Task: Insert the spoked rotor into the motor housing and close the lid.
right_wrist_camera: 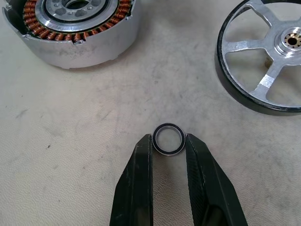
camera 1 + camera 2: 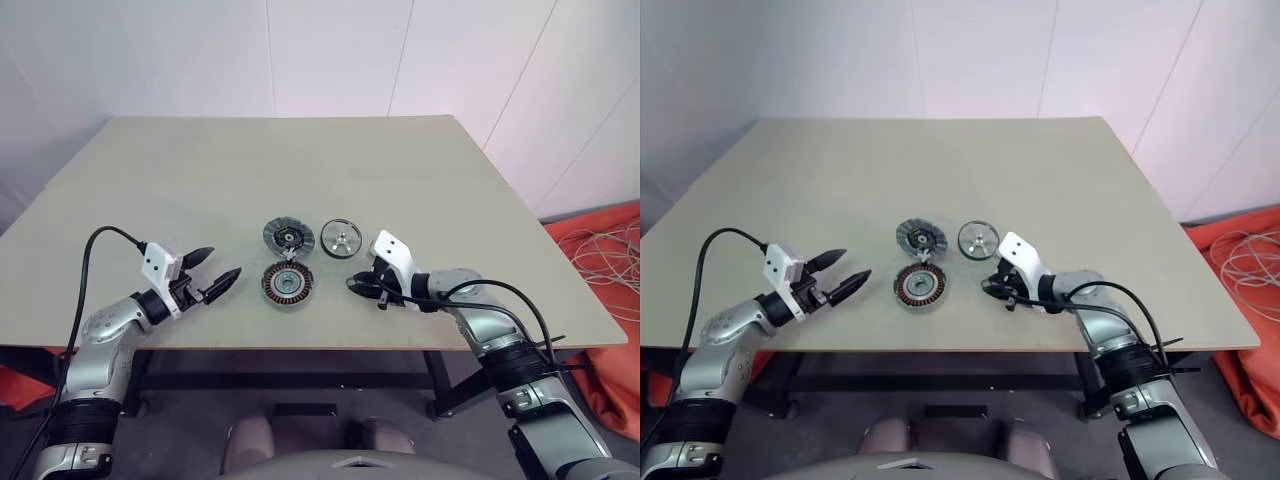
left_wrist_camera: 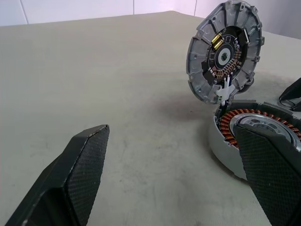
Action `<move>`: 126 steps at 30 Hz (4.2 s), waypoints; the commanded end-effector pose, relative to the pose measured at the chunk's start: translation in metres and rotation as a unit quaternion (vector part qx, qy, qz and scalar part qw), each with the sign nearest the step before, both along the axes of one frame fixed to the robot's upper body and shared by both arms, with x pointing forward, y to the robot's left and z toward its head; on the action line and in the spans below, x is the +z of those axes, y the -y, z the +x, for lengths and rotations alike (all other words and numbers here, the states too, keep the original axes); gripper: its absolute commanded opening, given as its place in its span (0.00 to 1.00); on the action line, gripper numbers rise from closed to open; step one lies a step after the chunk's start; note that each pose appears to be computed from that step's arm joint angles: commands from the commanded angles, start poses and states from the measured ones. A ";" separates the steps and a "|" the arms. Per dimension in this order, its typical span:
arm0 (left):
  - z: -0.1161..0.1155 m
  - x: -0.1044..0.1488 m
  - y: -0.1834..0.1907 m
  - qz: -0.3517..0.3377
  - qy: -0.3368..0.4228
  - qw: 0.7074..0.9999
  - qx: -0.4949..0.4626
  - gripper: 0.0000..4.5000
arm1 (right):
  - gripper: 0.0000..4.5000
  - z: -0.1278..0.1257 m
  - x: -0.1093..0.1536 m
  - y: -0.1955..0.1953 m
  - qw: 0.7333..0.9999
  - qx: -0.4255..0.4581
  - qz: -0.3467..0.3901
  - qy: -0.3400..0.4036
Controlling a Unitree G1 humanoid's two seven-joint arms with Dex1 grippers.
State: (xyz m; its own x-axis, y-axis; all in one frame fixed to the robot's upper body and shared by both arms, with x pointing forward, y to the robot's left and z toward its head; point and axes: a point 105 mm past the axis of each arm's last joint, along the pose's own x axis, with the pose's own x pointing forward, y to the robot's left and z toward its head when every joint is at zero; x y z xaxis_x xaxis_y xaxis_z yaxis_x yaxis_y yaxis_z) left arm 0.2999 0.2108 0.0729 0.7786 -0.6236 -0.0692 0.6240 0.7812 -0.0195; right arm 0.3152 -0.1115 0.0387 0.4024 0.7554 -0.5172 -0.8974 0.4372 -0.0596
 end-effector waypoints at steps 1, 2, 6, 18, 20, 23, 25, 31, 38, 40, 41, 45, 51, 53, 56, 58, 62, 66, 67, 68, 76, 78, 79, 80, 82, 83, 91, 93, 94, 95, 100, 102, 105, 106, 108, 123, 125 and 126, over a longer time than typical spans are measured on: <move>0.004 0.015 0.000 0.001 0.032 0.999 -0.003 1.00 | 0.15 -0.009 0.033 -0.019 0.997 0.068 0.016 0.031; 0.004 0.014 0.000 0.002 0.031 1.000 -0.003 1.00 | 0.15 -0.011 0.040 -0.023 0.996 0.077 0.018 0.033; 0.003 0.013 0.000 0.003 0.027 1.000 -0.006 1.00 | 0.15 -0.010 0.069 -0.044 0.995 0.087 0.039 0.027; -0.001 0.010 -0.001 0.002 0.023 1.000 -0.010 1.00 | 0.15 0.000 0.077 -0.095 0.994 0.100 0.032 0.004; -0.003 0.010 -0.001 0.002 0.023 1.000 -0.011 1.00 | 0.15 0.000 0.073 -0.102 0.994 0.107 0.033 -0.002; -0.008 0.008 0.001 0.001 0.018 1.000 -0.022 1.00 | 0.15 -0.002 0.068 -0.110 0.991 0.127 0.037 0.000; -0.011 0.007 0.003 -0.002 0.013 0.999 -0.032 1.00 | 0.15 -0.002 0.066 -0.112 0.990 0.136 0.036 0.003; -0.025 0.005 0.004 0.011 0.006 0.998 -0.068 1.00 | 0.15 0.003 0.059 -0.121 0.988 0.149 0.033 0.009; -0.037 0.005 0.016 0.017 -0.001 0.993 -0.113 1.00 | 0.15 0.006 0.051 -0.126 0.988 0.150 0.033 0.002; -0.038 0.006 0.017 0.016 -0.001 0.993 -0.118 1.00 | 0.15 0.008 0.048 -0.125 0.989 0.147 0.030 0.000; -0.039 0.006 0.018 0.016 -0.001 0.993 -0.119 1.00 | 0.15 0.008 0.047 -0.124 0.989 0.145 0.030 -0.001; -0.039 0.007 0.019 0.017 -0.001 0.992 -0.123 1.00 | 0.15 0.009 0.045 -0.121 0.990 0.141 0.029 -0.003; -0.036 0.009 0.020 0.017 0.006 0.992 -0.125 1.00 | 0.15 0.011 0.041 -0.117 0.991 0.132 0.026 -0.009; -0.035 0.010 0.020 0.018 0.008 0.992 -0.123 1.00 | 0.15 0.011 0.039 -0.116 0.991 0.130 0.026 -0.014; -0.034 0.010 0.020 0.017 0.009 0.992 -0.122 1.00 | 0.15 0.011 0.036 -0.114 0.991 0.127 0.024 -0.017; -0.034 0.010 0.020 0.017 0.009 0.992 -0.122 1.00 | 0.15 0.010 0.035 -0.114 0.991 0.127 0.025 -0.019; -0.034 0.010 0.020 0.019 0.010 0.992 -0.122 1.00 | 0.15 0.010 0.034 -0.113 0.991 0.126 0.025 -0.022; -0.033 0.010 0.020 0.020 0.011 0.992 -0.122 1.00 | 0.15 0.009 0.034 -0.112 0.991 0.125 0.028 -0.029; -0.033 0.010 0.020 0.020 0.012 0.992 -0.122 1.00 | 0.15 0.009 0.034 -0.112 0.991 0.124 0.029 -0.031; -0.033 0.011 0.020 0.021 0.012 0.992 -0.122 1.00 | 0.15 0.008 0.034 -0.112 0.991 0.125 0.030 -0.033; -0.032 0.011 0.021 0.022 0.012 0.992 -0.123 1.00 | 0.73 0.008 0.042 -0.114 0.991 0.127 0.040 -0.026; -0.032 0.010 0.021 0.023 0.012 0.992 -0.123 1.00 | 0.89 0.009 0.047 -0.115 0.991 0.127 0.044 -0.021; -0.032 0.010 0.020 0.024 0.012 0.992 -0.122 1.00 | 0.96 0.009 0.051 -0.115 0.990 0.128 0.048 -0.018; -0.031 0.010 0.020 0.024 0.012 0.992 -0.122 1.00 | 0.99 0.009 0.055 -0.116 0.990 0.130 0.053 -0.016; -0.031 0.010 0.020 0.024 0.012 0.992 -0.122 1.00 | 0.99 0.008 0.064 -0.117 0.989 0.132 0.066 -0.013; -0.031 0.010 0.021 0.024 0.012 0.992 -0.122 1.00 | 0.99 0.007 0.070 -0.118 0.988 0.133 0.077 -0.015; -0.029 0.009 0.023 0.025 0.015 0.992 -0.123 1.00 | 0.79 0.004 0.071 -0.115 0.988 0.121 0.090 -0.038; -0.029 0.009 0.023 0.025 0.015 0.992 -0.122 1.00 | 0.64 0.003 0.069 -0.115 0.988 0.118 0.089 -0.044; -0.029 0.009 0.023 0.025 0.015 0.992 -0.122 1.00 | 0.54 0.003 0.068 -0.114 0.988 0.116 0.089 -0.045; -0.029 0.009 0.023 0.026 0.015 0.992 -0.122 1.00 | 0.47 0.004 0.067 -0.114 0.988 0.114 0.088 -0.047; -0.028 0.009 0.023 0.028 0.016 0.992 -0.120 1.00 | 0.07 0.003 0.062 -0.114 0.989 0.111 0.085 -0.055; -0.028 0.009 0.023 0.028 0.016 0.992 -0.120 1.00 | 0.00 0.003 0.060 -0.114 0.989 0.111 0.084 -0.057; -0.027 0.009 0.022 0.029 0.017 0.992 -0.119 1.00 | 0.00 0.004 0.053 -0.114 0.990 0.110 0.071 -0.057; -0.027 0.009 0.022 0.030 0.017 0.992 -0.118 1.00 | 0.00 0.004 0.052 -0.114 0.990 0.110 0.070 -0.058; -0.026 0.009 0.022 0.030 0.017 0.992 -0.118 1.00 | 0.00 0.004 0.050 -0.115 0.990 0.109 0.069 -0.060; -0.024 0.010 0.021 0.031 0.020 0.993 -0.115 1.00 | 0.00 0.017 0.015 -0.105 0.994 0.069 0.027 -0.084; -0.024 0.011 0.022 0.032 0.020 0.993 -0.115 1.00 | 0.00 0.014 0.018 -0.107 0.992 0.074 0.045 -0.092; -0.024 0.011 0.022 0.032 0.021 0.993 -0.115 1.00 | 0.00 0.013 0.022 -0.108 0.991 0.076 0.058 -0.094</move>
State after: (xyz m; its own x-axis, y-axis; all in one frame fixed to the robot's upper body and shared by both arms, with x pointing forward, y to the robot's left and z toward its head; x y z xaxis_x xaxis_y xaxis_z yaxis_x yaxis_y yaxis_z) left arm 0.2722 0.1891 0.0733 0.6162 -0.7794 -0.1133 0.7855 0.6186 0.0166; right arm 0.3287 -0.0023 0.0583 0.1873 0.8475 -0.4967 -0.9493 0.2862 0.1303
